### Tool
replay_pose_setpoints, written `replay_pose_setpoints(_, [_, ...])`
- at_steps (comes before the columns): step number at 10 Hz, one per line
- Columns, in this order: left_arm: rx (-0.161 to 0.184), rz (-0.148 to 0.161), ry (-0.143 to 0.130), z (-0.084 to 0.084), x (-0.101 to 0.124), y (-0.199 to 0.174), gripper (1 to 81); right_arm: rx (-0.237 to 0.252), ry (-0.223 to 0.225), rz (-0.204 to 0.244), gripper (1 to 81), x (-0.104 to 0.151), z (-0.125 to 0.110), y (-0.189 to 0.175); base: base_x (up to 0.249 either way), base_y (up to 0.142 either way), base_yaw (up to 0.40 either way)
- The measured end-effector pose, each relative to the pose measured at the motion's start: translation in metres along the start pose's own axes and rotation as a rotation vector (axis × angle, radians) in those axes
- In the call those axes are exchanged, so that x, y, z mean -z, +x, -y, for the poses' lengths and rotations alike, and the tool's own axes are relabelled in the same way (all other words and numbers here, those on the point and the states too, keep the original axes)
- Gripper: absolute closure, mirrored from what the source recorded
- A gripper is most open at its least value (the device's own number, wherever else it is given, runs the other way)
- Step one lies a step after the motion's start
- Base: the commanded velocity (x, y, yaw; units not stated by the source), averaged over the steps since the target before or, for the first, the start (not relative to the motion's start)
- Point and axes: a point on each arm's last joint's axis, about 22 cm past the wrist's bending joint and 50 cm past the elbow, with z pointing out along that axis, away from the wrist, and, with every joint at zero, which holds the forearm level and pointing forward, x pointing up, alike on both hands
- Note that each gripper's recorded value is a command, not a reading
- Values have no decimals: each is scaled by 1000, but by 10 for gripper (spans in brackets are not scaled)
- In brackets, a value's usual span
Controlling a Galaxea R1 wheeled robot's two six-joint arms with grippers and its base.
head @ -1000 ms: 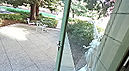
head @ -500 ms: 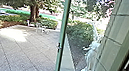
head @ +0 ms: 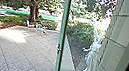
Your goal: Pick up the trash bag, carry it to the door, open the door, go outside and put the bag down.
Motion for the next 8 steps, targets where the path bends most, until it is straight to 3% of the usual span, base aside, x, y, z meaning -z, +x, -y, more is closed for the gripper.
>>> replay_pose_setpoints(3, [2,3,-9,-7,-1,-4,811,4,-10,3,10,2,-8,-3,91,0,0])
replay_pose_setpoints(5, [-1,-5,9,6,1,1,811,-6,-1,-1,10,0,-1,-2,92,0,0])
replay_pose_setpoints(7, [3,8,-6,-5,0,-7,811,0,-19,9,10,3,-15,-6,94,0,0])
replay_pose_setpoints(8, [0,0,-5,-4,-1,-2,811,-3,-2,4,10,0,-2,-4,94,0,0])
